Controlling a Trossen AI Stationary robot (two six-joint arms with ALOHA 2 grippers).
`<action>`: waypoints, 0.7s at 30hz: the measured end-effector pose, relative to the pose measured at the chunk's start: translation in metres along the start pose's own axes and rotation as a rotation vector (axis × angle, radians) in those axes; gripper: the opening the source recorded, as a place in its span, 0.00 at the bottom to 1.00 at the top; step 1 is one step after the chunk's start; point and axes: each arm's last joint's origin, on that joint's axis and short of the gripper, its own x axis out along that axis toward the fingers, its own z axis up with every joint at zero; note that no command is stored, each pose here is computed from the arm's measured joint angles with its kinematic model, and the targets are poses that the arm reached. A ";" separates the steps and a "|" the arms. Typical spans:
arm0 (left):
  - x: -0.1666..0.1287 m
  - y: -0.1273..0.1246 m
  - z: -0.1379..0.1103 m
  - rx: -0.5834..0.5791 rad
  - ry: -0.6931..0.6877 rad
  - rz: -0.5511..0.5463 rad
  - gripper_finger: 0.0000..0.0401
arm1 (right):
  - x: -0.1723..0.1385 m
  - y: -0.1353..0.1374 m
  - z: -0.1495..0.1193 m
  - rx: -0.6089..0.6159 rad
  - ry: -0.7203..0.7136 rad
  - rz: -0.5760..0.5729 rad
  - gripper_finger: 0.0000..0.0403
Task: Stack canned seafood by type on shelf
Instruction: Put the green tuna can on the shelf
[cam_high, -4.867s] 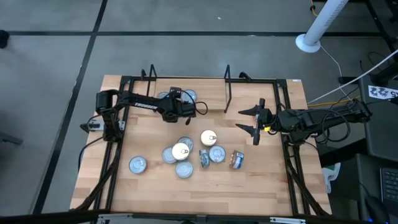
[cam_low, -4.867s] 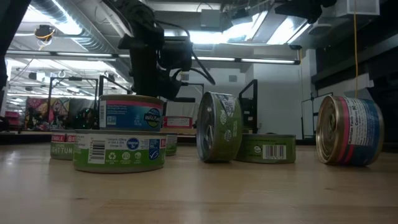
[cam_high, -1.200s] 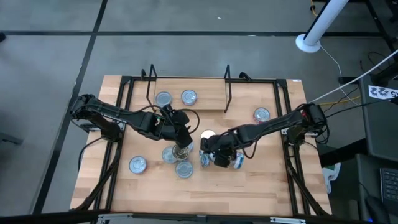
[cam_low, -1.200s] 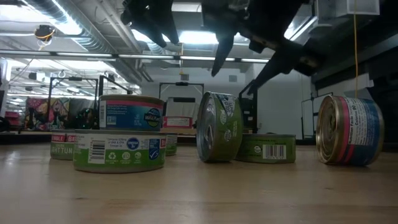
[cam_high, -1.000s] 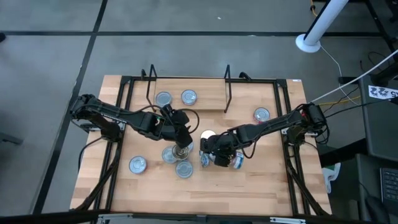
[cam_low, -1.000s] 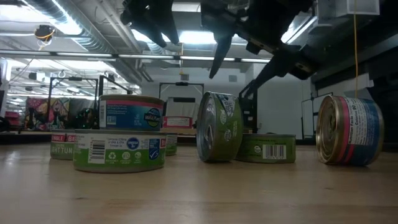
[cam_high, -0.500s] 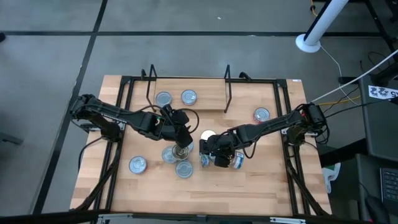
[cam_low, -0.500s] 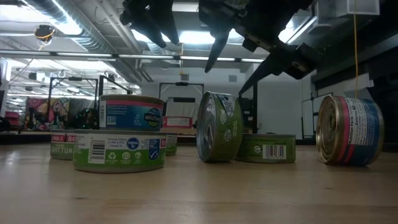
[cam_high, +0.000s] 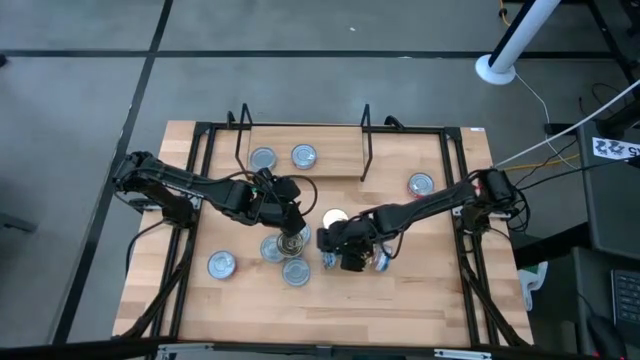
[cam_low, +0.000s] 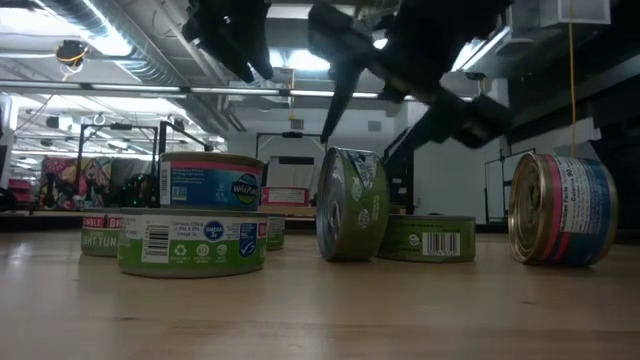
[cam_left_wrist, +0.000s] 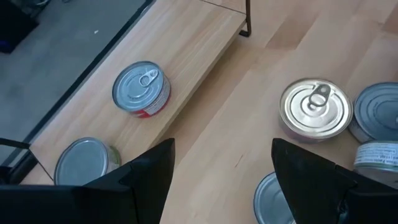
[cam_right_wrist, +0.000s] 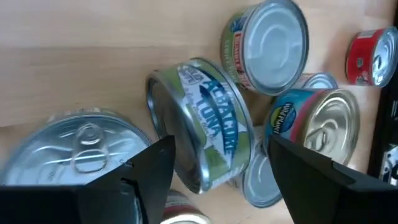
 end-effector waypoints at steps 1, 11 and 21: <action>0.000 0.000 0.000 0.002 0.002 0.002 0.65 | 0.003 0.001 0.000 -0.001 0.007 0.002 0.64; 0.000 0.001 -0.001 0.003 0.005 0.004 0.65 | 0.024 0.009 -0.006 -0.005 0.123 0.048 0.59; 0.000 0.001 -0.001 0.004 0.007 0.005 0.65 | 0.022 0.006 -0.008 0.033 0.206 0.032 0.32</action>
